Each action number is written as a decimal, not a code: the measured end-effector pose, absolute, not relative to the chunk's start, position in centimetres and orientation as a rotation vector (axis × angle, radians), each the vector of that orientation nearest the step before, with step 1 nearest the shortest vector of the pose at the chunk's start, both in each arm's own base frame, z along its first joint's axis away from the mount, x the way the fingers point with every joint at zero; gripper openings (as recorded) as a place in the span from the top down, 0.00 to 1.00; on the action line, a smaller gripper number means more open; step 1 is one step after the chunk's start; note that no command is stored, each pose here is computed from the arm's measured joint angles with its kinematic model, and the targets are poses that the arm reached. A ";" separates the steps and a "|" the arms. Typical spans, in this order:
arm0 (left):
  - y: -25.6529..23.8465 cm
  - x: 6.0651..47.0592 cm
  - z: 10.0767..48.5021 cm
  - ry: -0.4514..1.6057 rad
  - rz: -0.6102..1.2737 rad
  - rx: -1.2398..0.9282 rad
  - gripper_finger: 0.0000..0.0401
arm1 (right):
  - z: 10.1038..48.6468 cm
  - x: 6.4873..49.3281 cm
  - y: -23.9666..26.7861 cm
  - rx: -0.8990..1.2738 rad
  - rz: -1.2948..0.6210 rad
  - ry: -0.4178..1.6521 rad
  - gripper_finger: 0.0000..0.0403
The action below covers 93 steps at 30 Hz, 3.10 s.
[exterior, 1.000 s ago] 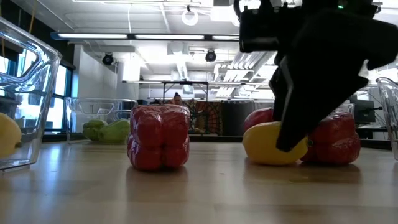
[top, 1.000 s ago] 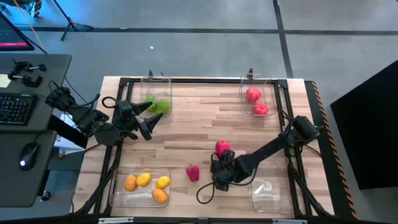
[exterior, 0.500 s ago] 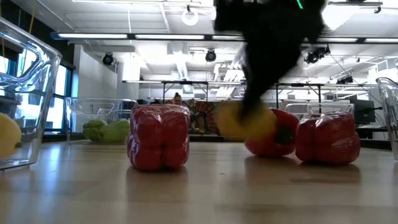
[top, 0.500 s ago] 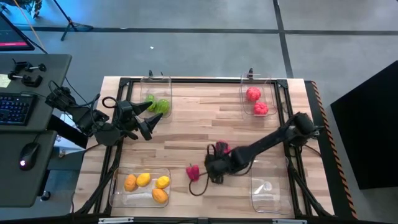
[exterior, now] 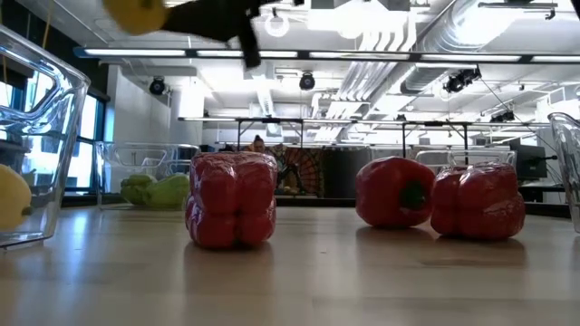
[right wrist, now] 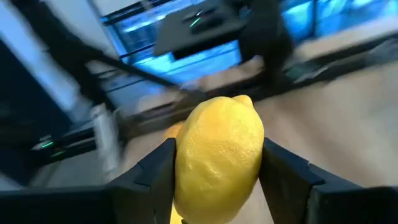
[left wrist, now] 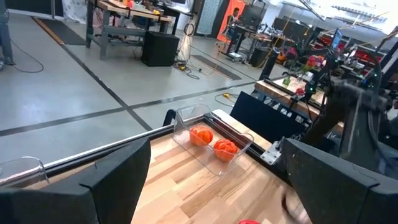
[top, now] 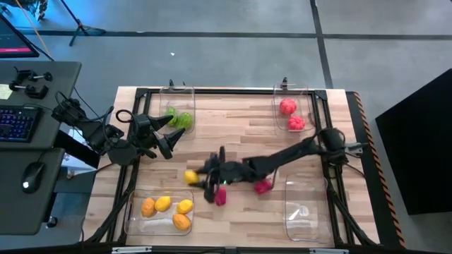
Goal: Sort produce into baskets
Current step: Put the yellow lemon into the bottom left transparent bin, then put the red bell pepper into the bottom right transparent bin
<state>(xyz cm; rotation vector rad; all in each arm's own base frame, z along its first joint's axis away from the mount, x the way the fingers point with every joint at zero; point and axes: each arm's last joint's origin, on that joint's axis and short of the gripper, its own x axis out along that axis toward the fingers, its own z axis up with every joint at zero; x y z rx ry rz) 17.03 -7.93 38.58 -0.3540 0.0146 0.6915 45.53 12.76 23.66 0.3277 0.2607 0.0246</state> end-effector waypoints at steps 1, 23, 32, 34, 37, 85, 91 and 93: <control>-7.9 17.0 38.6 0.015 0.692 -0.354 0.13 | 22.9 45.9 13.4 0.354 0.048 0.267 0.55; -8.0 17.0 38.6 0.011 0.682 -0.382 0.13 | 22.0 53.1 16.1 0.531 0.240 0.239 0.32; -8.0 17.1 38.5 0.023 0.662 -0.387 0.13 | 24.1 52.2 13.2 0.334 0.440 0.387 0.02; -8.1 17.1 38.5 0.038 0.635 -0.393 0.13 | 24.8 51.4 12.5 0.294 0.471 0.471 0.04; -8.1 17.1 38.5 0.050 0.616 -0.395 0.13 | 25.8 49.3 11.5 0.164 0.416 0.651 0.05; -8.5 17.3 38.3 0.149 0.470 -0.330 0.13 | 20.1 44.1 16.7 0.722 -0.525 1.024 0.05; -8.6 17.3 38.3 0.168 0.447 -0.293 0.13 | 17.0 45.3 17.5 0.704 -0.536 1.093 0.05; -8.6 17.3 38.3 0.170 0.447 -0.285 0.13 | 16.2 45.4 17.6 0.732 -0.555 1.109 0.05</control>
